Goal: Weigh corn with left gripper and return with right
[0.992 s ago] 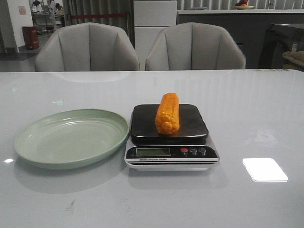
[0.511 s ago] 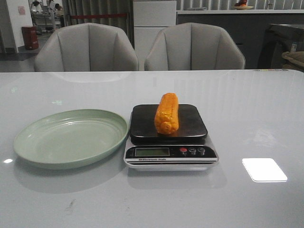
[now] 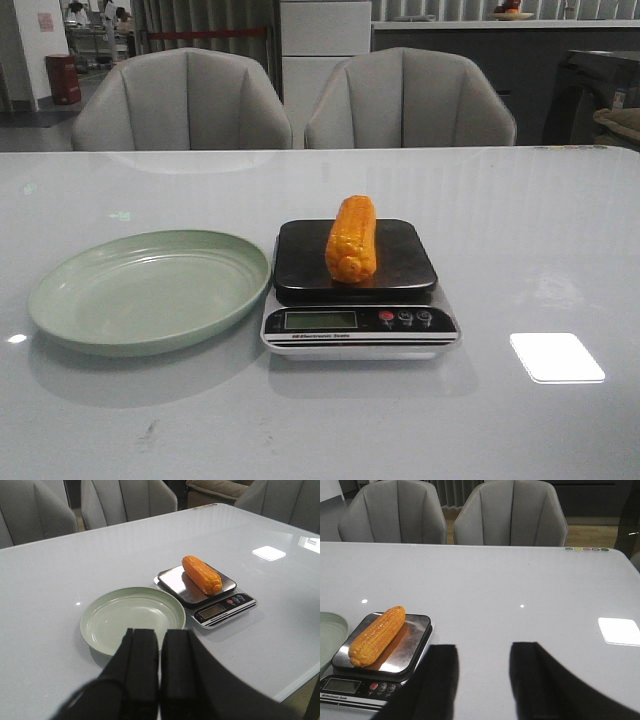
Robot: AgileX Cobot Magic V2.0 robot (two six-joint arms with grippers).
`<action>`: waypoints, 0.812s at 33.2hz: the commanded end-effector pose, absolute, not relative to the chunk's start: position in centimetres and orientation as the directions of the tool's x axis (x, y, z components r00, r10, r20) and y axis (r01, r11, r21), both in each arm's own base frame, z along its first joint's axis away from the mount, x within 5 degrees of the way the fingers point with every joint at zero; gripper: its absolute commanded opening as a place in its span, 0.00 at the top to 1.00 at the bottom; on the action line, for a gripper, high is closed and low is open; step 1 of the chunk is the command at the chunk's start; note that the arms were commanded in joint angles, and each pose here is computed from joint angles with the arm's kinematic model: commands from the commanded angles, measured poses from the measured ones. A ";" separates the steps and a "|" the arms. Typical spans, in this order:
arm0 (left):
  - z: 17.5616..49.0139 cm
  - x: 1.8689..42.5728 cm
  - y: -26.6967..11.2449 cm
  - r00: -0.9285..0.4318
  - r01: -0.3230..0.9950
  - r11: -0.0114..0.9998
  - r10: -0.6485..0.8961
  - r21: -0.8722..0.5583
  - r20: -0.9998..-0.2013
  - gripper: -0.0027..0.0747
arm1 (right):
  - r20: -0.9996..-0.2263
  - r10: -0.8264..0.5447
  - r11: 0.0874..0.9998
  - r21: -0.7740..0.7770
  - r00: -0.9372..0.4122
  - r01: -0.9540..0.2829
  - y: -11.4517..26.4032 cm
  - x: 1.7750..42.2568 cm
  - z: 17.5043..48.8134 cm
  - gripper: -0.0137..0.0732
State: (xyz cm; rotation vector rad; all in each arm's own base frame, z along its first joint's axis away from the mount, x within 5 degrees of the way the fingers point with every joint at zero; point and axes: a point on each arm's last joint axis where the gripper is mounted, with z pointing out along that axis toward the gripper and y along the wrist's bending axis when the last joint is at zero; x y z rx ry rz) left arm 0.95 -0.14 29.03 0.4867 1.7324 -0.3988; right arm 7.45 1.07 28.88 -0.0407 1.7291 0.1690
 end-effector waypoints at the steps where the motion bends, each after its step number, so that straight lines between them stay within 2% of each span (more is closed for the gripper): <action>1: 30.4 0.9 -0.1 -0.102 0.527 0.850 0.057 -0.005 -0.993 0.81 | -0.994 0.086 0.987 0.095 -0.072 -0.128 1.1 7.7 30.7 0.20; 3: 30.4 0.9 -0.1 -0.102 0.527 0.850 0.057 -0.005 -0.993 0.81 | -0.993 0.085 0.985 0.095 -0.078 -0.142 1.2 7.8 30.9 0.14; 18: 30.4 0.9 -0.1 -0.102 0.527 0.850 0.057 -0.005 -0.993 0.81 | -0.973 0.011 0.931 0.094 -0.230 -0.352 5.0 12.7 35.1 0.16; 27: 30.4 0.9 -0.1 -0.102 0.527 0.850 0.057 -0.005 -0.993 0.81 | -0.903 -0.102 0.898 0.097 -0.417 -0.429 8.6 17.2 37.5 0.16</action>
